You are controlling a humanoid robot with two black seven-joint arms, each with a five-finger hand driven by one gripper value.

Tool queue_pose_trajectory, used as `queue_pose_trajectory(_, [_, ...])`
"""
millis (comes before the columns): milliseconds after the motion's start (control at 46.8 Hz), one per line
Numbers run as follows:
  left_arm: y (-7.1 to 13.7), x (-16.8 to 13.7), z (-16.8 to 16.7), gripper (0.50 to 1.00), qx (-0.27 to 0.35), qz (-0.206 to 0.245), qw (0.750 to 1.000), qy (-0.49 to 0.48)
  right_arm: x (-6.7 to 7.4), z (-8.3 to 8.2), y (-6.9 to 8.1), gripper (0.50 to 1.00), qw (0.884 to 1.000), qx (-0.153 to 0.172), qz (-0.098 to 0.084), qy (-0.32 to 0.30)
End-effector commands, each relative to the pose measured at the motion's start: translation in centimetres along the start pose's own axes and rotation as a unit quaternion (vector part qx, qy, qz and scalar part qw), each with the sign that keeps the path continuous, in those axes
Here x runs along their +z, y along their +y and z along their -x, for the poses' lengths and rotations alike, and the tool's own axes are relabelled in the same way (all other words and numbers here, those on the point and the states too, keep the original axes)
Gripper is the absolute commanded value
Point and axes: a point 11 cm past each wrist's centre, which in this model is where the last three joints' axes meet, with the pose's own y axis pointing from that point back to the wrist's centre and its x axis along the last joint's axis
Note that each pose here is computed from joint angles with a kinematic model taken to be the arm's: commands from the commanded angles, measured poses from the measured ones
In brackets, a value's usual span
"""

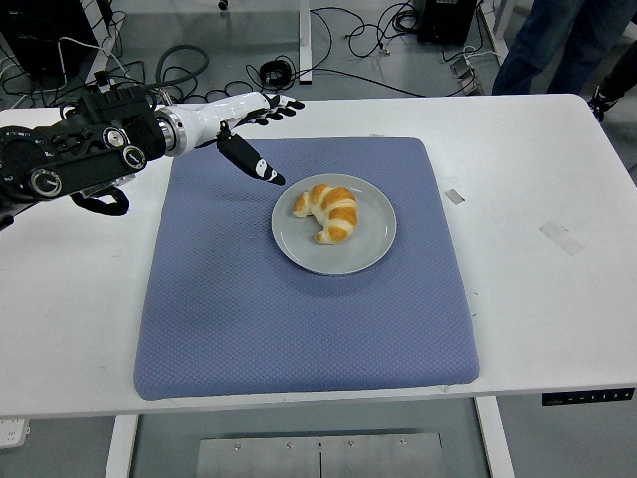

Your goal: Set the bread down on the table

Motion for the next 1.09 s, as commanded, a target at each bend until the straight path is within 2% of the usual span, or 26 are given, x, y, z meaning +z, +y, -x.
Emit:
queue_pose_trajectory(0, [-0.4,0.5,0.8,0.978,-0.014,0.005,1.0,-0.014,0.0,0.0,0.0,1.0,1.0,0.0,0.0,0.0])
queue_pose_trajectory(342, [-1.7,1.8,3.7,0.978,-0.067,0.017,0.996,-0.048,0.0,0.0,0.0,1.0,1.0,0.0,0.0,0.0])
queue_pose_trajectory(684, [-2.5,0.9,3.4,0.978,-0.074,0.001,0.995,-0.062,0.0,0.0,0.0,1.0,1.0,0.0,0.0,0.0])
queue_pose_trajectory(1068, [-3.8,1.8,4.4,0.978,-0.101,0.022,0.992,-0.076,0.0,0.0,0.0,1.0,1.0,0.0,0.0,0.0])
